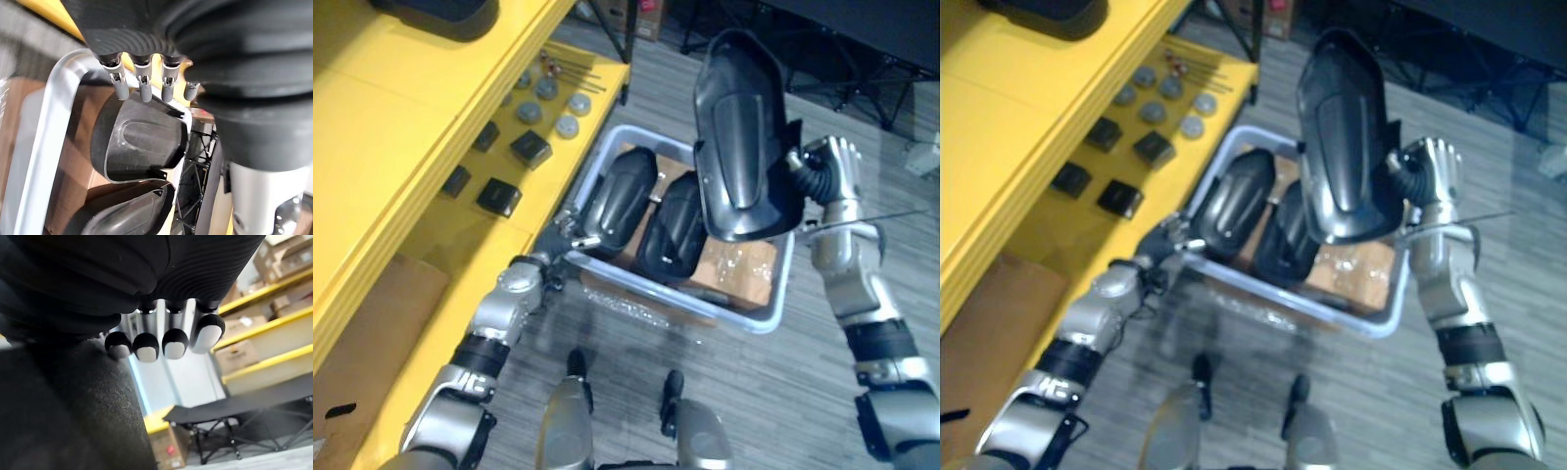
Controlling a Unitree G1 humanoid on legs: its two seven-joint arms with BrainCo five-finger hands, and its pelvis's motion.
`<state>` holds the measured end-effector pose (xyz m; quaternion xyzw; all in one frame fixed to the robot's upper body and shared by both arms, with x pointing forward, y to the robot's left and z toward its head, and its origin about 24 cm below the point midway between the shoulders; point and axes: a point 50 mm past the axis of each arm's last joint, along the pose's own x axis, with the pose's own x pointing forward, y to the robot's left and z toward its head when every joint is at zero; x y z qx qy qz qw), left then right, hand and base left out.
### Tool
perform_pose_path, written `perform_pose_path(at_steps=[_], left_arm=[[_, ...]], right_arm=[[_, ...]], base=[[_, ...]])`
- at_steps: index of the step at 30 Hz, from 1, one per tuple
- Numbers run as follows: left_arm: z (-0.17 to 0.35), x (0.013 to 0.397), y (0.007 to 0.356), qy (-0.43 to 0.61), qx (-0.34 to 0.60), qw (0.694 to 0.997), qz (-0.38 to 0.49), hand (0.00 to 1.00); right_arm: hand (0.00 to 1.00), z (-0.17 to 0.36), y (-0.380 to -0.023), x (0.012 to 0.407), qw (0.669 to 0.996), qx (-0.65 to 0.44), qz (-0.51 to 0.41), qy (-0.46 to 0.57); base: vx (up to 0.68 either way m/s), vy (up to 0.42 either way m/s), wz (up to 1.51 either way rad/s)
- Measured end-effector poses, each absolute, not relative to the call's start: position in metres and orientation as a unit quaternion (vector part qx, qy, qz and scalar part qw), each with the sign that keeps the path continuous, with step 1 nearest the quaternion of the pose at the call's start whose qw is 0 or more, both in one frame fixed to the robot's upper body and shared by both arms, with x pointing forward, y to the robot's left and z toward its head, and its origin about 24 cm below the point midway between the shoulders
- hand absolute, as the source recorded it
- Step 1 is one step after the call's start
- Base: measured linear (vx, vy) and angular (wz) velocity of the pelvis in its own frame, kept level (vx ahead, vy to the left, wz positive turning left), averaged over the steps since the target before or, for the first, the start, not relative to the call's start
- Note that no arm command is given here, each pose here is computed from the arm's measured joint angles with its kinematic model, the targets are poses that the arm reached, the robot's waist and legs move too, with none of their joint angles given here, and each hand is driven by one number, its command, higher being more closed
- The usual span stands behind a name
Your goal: Walk over and take plastic housings, then place them on the shelf
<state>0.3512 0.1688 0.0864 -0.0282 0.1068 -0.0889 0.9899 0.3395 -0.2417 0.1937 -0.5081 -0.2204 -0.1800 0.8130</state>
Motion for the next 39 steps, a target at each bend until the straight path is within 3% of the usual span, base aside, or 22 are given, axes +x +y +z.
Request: perform_pose_path(at_steps=[9, 20, 26, 39], left_arm=[[0.073, 0.350, 0.137, 0.137, -0.147, 0.973, -0.113, 0.00], [0.073, 0.347, 0.112, 0.111, -0.171, 0.967, -0.153, 0.00], [0.066, 0.339, 0.101, 0.112, -0.229, 0.948, -0.193, 0.00], [0.061, 0.328, 0.081, 0.109, -0.239, 0.942, -0.211, 0.00]], right_arm=[[1.00, 0.187, -0.217, 0.348, 0.810, -0.518, -0.137, -0.240], [1.00, 0.167, -0.198, 0.352, 0.810, -0.521, -0.108, -0.247], [1.00, 0.158, -0.185, 0.352, 0.810, -0.524, -0.078, -0.251], [1.00, 0.142, -0.162, 0.352, 0.803, -0.538, -0.031, -0.253]], base=[[0.00, 0.000, 0.00], [0.00, -0.001, 0.02], [0.00, 0.000, 0.00], [0.00, -0.001, 0.01]])
